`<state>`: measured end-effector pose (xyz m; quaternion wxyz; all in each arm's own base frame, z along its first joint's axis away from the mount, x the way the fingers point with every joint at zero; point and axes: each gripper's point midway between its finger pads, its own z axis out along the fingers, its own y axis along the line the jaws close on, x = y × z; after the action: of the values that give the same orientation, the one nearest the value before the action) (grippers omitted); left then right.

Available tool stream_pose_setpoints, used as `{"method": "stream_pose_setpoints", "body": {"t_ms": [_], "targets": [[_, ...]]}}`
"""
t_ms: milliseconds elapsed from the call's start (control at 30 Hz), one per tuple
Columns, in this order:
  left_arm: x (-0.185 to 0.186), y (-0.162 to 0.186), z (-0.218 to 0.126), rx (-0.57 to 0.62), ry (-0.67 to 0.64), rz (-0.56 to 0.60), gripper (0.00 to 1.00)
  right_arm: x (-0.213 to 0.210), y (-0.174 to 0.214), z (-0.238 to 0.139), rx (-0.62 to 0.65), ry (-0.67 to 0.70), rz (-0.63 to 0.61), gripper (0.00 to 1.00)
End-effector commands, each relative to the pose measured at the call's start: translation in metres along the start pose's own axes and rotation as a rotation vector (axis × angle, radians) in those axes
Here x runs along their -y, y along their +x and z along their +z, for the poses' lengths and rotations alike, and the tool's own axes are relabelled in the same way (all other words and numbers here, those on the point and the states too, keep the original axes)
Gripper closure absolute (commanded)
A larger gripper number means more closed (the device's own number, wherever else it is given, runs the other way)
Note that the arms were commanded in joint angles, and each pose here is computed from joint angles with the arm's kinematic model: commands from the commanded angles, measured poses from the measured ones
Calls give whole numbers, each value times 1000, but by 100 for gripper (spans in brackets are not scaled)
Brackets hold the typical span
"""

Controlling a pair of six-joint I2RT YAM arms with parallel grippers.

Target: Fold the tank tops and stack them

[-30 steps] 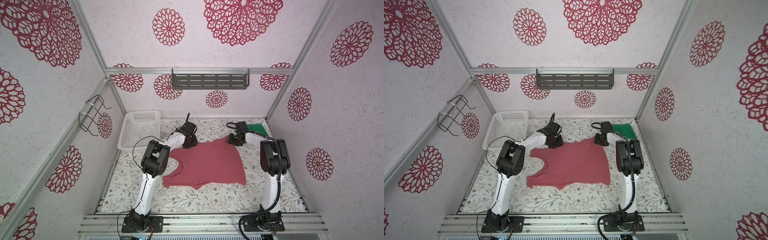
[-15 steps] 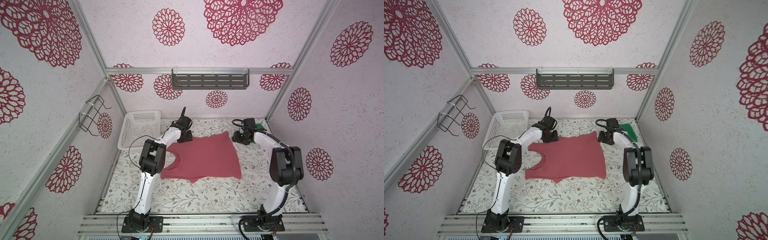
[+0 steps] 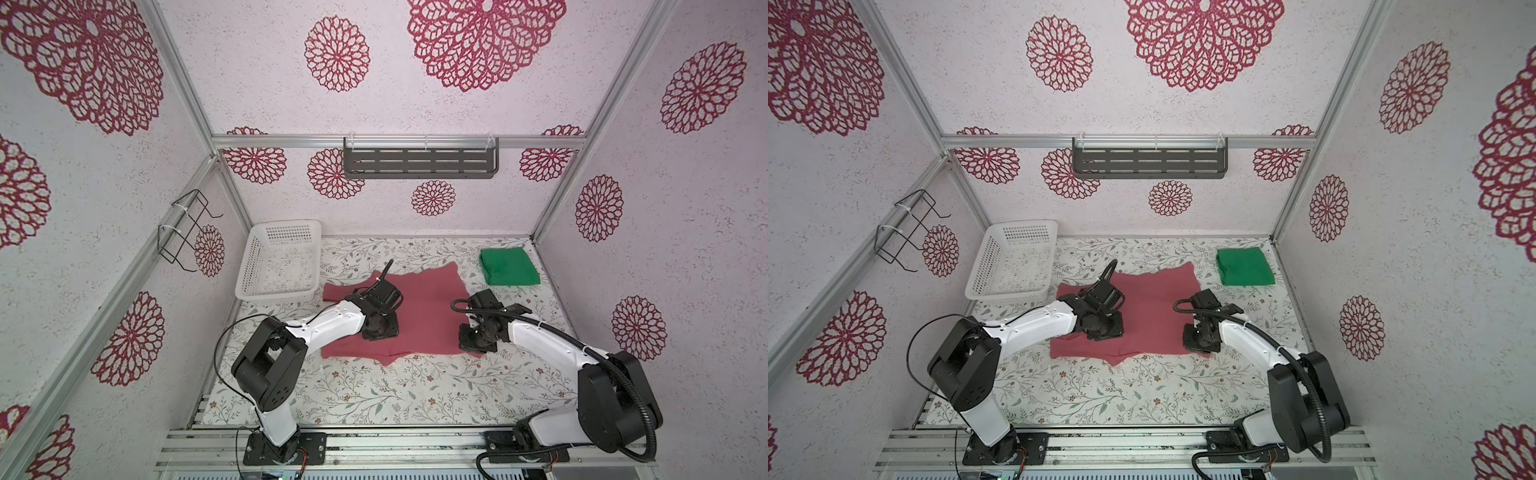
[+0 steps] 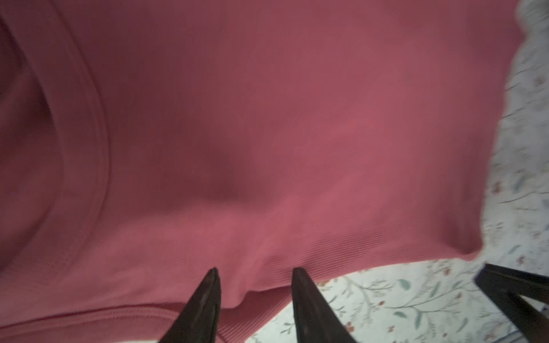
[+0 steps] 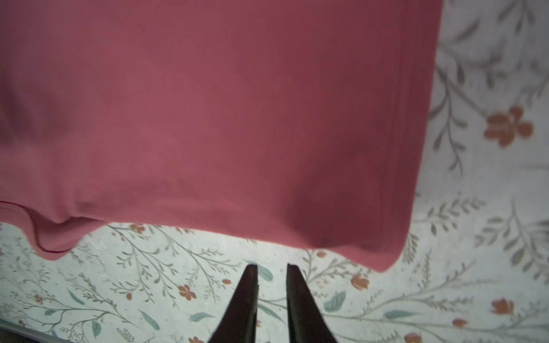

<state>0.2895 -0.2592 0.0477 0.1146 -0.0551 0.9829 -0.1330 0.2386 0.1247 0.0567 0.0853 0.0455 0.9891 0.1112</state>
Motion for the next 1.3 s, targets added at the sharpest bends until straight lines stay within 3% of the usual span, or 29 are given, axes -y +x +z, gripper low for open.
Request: {"method": "stream_pose_setpoints", "body": {"t_ms": [0,200,433,833,1267], "targets": [[7,9,-17,30,26,-73,58,14,4,-28,71,37,90,76],[-4,38,-38,23,13,-164,56,39,26,-31,34,88,150,68],[-14,84,-18,-78,12,-264,55,54,24,-29,52,45,243,68],[-9,85,8,-103,-12,-239,53,54,22,-8,70,13,236,64],[-20,75,18,-86,-41,-255,75,48,5,22,57,7,218,66]]}}
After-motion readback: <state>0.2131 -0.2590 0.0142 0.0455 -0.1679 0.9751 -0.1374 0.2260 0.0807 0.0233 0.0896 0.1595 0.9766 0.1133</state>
